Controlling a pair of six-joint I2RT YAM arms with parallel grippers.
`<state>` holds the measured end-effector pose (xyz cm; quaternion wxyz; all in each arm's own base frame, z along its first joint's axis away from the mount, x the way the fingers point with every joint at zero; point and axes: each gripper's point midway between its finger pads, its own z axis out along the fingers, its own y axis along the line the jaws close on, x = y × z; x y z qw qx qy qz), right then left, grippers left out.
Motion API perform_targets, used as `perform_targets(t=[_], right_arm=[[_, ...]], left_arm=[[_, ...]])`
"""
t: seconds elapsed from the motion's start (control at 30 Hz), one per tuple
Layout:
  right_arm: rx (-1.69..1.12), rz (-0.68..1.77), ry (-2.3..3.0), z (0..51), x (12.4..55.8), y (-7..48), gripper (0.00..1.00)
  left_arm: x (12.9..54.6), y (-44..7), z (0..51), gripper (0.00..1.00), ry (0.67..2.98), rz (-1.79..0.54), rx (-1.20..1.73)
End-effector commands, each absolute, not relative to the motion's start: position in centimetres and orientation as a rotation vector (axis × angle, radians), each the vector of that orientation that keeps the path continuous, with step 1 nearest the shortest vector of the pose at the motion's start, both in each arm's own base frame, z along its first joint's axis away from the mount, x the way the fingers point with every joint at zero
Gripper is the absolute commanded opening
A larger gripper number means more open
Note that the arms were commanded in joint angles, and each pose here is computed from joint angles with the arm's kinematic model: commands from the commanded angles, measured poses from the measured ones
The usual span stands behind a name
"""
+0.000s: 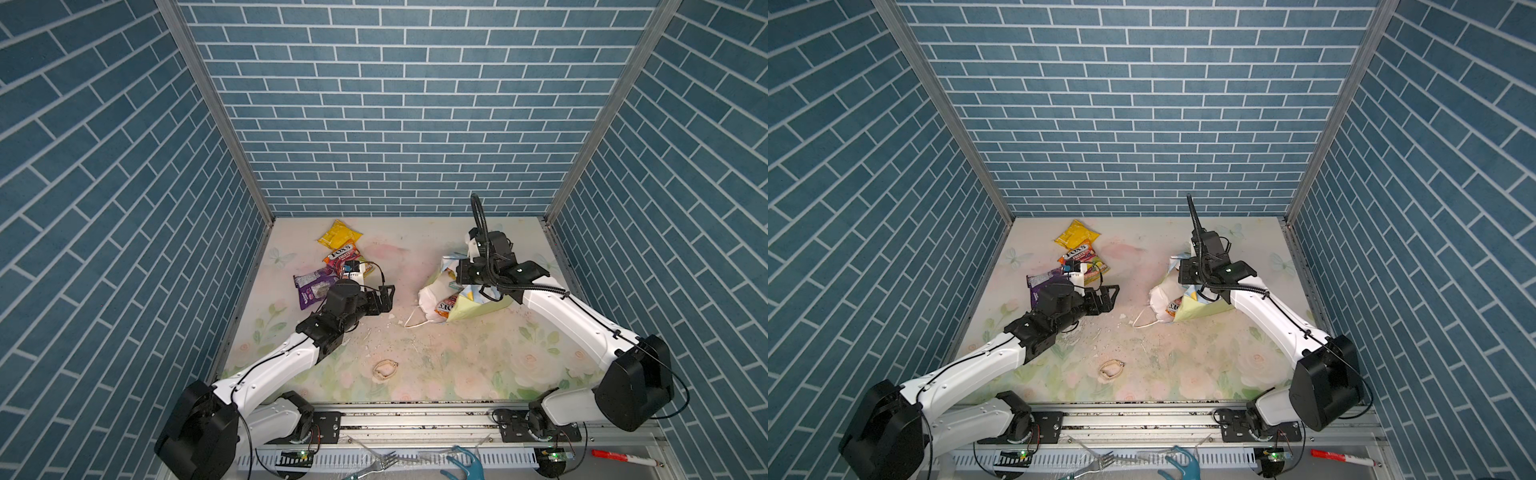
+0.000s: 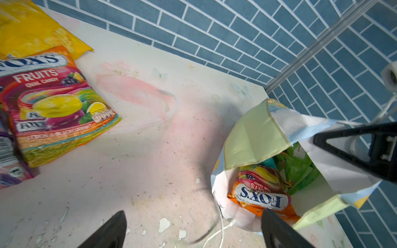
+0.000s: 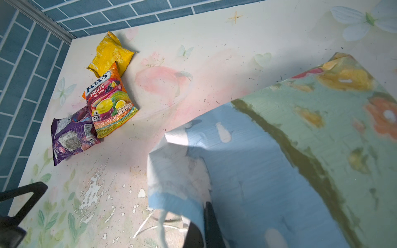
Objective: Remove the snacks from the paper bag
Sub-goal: 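Reach the left gripper back into the bag toward the second Fox's bag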
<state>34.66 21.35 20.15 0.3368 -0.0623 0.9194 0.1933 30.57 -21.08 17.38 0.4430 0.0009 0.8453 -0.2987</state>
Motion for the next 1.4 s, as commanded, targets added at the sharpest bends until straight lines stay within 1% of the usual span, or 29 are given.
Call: perform_targets(t=[0.0, 0.07, 0.17, 0.47, 0.8, 1.13, 1.37], right_arm=[[-0.132, 0.469, 2.388, 21.2, 34.8, 20.6, 0.0], [-0.131, 0.478, 2.389, 21.2, 34.8, 20.7, 0.0], [-0.128, 0.489, 2.387, 21.2, 34.8, 20.8, 0.0], [-0.12, 0.5, 2.382, 21.3, 34.7, 20.9, 0.0], [-0.111, 0.514, 2.373, 21.4, 34.6, 20.9, 0.0], [-0.108, 0.533, 2.368, 21.6, 34.4, 21.0, 0.0], [-0.106, 0.539, 2.359, 21.9, 34.5, 21.0, 0.0]], left_arm=[[30.3, -23.1, 17.5, 0.98, 2.066, -0.783, 0.043], [30.1, -24.2, 17.3, 0.98, 2.069, -0.8, 0.066], [29.9, -26.3, 16.7, 0.87, 2.078, -0.822, 0.127], [29.6, -32.3, 15.2, 0.81, 2.094, -0.921, 0.26], [29.2, -36.8, 13.6, 0.77, 2.108, -1.056, 0.332], [29.7, -38.1, 11.1, 0.76, 2.185, -1.024, 0.335], [29.8, -38.5, 9.5, 0.8, 2.236, -0.998, 0.331]])
